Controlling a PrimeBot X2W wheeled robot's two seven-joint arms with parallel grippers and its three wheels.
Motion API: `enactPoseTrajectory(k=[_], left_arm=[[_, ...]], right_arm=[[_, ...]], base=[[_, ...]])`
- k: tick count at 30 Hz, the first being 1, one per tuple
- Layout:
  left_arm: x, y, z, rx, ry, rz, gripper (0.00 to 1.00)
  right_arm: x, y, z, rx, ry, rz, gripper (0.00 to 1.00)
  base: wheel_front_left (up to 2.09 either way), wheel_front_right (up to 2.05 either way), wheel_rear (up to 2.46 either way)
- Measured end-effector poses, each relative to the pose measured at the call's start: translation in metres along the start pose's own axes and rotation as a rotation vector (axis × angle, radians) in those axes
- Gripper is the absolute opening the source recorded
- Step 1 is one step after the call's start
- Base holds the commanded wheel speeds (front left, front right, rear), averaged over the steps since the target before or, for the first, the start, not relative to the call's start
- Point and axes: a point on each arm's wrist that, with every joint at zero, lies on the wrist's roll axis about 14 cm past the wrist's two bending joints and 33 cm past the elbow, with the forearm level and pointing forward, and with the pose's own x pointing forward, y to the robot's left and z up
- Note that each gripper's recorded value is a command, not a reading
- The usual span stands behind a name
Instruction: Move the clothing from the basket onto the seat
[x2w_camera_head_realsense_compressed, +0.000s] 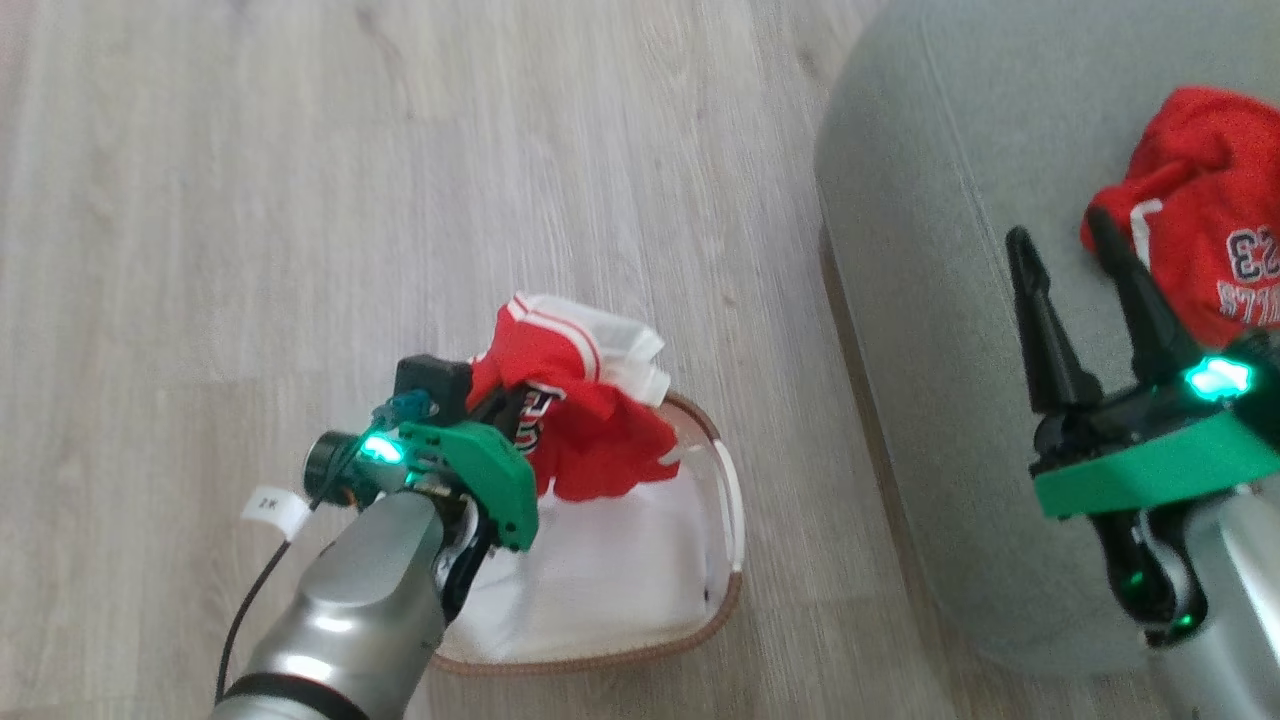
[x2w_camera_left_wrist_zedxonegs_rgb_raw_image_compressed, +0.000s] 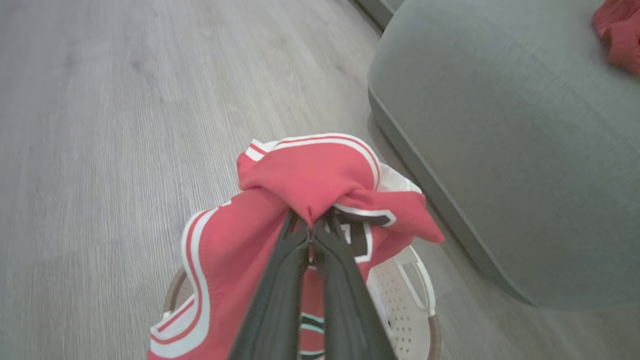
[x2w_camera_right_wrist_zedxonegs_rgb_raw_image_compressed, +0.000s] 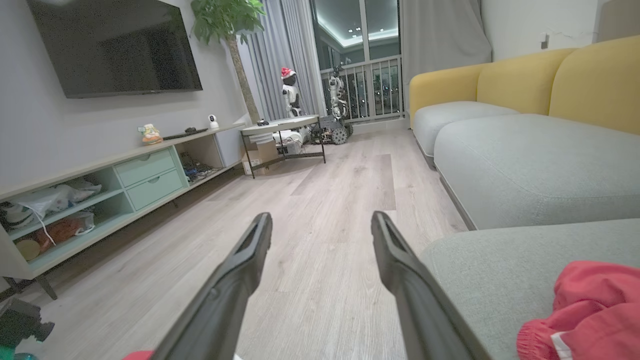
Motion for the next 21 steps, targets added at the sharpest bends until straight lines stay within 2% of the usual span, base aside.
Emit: enactPoseTrajectory(k=[9,21], left_arm=[[-0.033,-0.02,0.106,0.077,-0.327,-0.029,0.0],[-0.072,-0.056,0.193,0.143,-0.57,-0.108,0.0]], right_arm=[[-0.022,0.025,0.008,0.018,-0.015,0.036,1.0],[-0.032,0.048,0.003,0.039,0.003,0.089,1.0]], base=[[0.0,0.0,0.0],[0.0,0.0,0.0]])
